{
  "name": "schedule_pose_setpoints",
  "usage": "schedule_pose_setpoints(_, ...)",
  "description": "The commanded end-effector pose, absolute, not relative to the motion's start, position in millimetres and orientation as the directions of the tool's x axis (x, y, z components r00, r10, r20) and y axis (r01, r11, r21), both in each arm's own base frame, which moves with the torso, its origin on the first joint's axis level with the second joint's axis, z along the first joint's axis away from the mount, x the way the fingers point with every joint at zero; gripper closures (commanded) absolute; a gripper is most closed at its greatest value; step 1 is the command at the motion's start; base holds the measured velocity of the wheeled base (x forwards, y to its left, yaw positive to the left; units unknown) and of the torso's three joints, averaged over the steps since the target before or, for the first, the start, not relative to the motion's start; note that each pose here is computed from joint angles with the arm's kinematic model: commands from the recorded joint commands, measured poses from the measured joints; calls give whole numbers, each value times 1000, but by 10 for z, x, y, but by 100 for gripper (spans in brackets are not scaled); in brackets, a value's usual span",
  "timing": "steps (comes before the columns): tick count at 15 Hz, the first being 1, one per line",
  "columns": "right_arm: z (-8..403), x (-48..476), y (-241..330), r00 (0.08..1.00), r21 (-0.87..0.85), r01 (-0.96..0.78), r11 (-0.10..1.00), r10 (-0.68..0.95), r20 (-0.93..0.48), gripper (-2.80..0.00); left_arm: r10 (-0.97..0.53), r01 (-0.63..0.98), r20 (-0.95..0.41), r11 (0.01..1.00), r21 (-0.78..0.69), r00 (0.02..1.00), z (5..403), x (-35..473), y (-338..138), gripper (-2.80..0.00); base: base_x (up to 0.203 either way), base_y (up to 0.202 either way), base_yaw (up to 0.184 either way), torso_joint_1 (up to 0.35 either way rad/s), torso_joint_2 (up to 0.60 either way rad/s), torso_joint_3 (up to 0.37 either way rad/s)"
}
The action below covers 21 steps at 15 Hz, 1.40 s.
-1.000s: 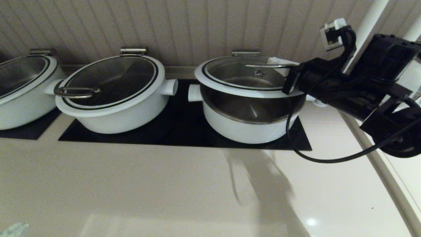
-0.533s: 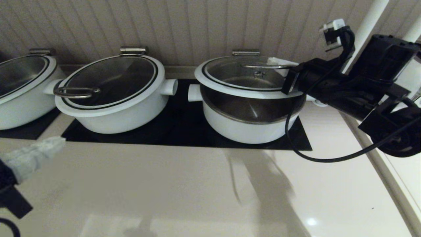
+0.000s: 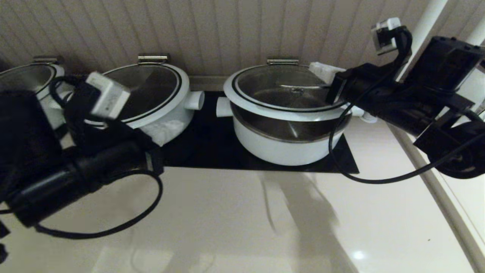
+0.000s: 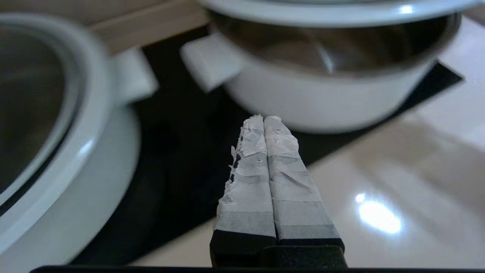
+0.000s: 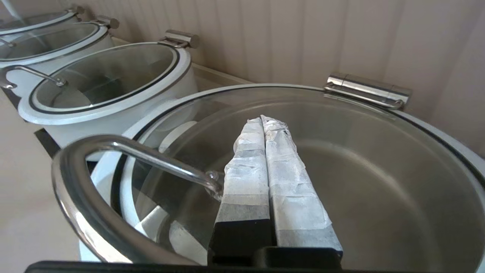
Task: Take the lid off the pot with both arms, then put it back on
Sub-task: Hold the pot lid with the left arm
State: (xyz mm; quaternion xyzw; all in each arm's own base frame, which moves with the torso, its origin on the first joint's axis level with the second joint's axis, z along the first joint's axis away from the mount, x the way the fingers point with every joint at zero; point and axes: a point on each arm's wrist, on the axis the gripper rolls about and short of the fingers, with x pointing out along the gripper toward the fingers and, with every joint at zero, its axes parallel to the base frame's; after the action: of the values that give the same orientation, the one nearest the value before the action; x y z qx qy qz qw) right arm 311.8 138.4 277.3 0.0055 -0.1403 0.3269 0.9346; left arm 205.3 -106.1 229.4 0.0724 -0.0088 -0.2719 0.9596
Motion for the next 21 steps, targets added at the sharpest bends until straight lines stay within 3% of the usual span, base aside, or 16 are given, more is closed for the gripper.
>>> schedule_pose_setpoints(1,2763,3121,1387,746,-82,-614,785,612,264,0,-549,556,-92,819,140,831,2073,2361,-1404,0,0,0,0,0,0,0)
schedule_pose_setpoints(5,2766,3122,1388,746,-81,-614,785,611,265,0,-583,587,-71,800,123,810,2011,2508,-1886,0,0,0,0,0,0,0)
schedule_pose_setpoints(10,2783,3110,1382,745,-82,-613,786,610,269,0,-546,545,-29,830,121,837,1915,2661,-2009,0,0,0,0,0,0,0)
schedule_pose_setpoints(21,2934,2709,1210,746,-81,-613,786,610,269,0,-520,513,132,854,88,844,2161,3166,-2384,0,0,0,0,0,0,0)
